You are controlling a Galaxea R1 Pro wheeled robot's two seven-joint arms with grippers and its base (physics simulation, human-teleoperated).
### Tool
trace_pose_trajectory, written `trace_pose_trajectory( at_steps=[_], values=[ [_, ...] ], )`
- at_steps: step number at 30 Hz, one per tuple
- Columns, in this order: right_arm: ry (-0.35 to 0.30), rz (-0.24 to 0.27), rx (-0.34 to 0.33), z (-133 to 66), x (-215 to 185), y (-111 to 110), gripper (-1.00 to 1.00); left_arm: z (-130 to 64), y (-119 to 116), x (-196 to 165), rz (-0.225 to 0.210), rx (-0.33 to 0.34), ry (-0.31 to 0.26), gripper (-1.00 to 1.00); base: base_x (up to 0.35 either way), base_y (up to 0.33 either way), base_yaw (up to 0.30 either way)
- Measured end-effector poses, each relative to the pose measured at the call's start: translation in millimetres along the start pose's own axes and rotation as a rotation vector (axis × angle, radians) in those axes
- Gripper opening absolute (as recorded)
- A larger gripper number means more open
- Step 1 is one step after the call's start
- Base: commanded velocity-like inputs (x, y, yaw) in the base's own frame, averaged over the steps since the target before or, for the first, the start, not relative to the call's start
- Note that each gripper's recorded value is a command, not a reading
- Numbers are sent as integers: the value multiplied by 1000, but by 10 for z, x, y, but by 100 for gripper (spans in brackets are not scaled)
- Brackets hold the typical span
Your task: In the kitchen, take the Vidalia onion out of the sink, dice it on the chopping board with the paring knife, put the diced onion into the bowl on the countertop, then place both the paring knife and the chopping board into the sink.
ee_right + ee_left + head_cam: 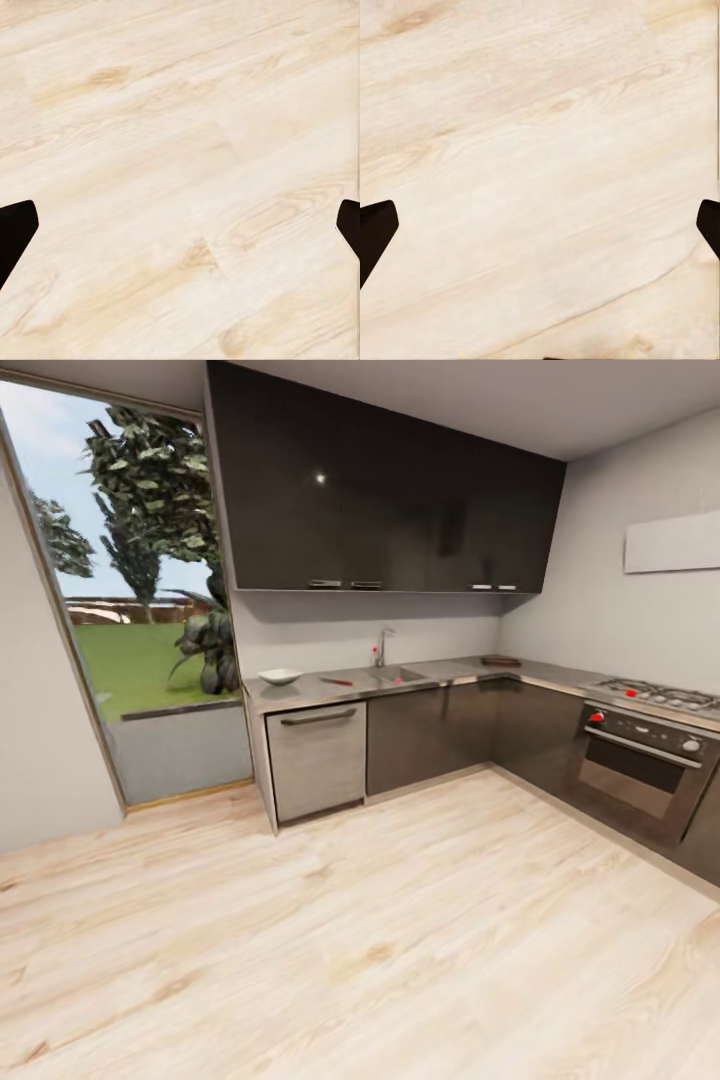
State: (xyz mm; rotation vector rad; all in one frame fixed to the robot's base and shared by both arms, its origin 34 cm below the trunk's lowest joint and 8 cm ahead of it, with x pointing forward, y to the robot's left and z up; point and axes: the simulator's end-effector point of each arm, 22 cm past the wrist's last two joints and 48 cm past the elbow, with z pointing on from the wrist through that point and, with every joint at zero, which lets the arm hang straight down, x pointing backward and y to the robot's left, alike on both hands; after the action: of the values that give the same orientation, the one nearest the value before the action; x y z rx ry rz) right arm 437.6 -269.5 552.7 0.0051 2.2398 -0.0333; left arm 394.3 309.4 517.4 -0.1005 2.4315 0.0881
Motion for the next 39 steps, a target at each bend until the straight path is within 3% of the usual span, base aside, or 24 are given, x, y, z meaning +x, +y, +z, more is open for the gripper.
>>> trace_pose_trajectory(
  at_steps=[25,39],
  values=[
    [1,1,0,-1,5,5,100,0,-4,0,0,0,0,100,285,-200,2],
    [2,0,0,-1,8,-1,100,0,-3,0,0,0,0,100,284,-205,88]
  ],
)
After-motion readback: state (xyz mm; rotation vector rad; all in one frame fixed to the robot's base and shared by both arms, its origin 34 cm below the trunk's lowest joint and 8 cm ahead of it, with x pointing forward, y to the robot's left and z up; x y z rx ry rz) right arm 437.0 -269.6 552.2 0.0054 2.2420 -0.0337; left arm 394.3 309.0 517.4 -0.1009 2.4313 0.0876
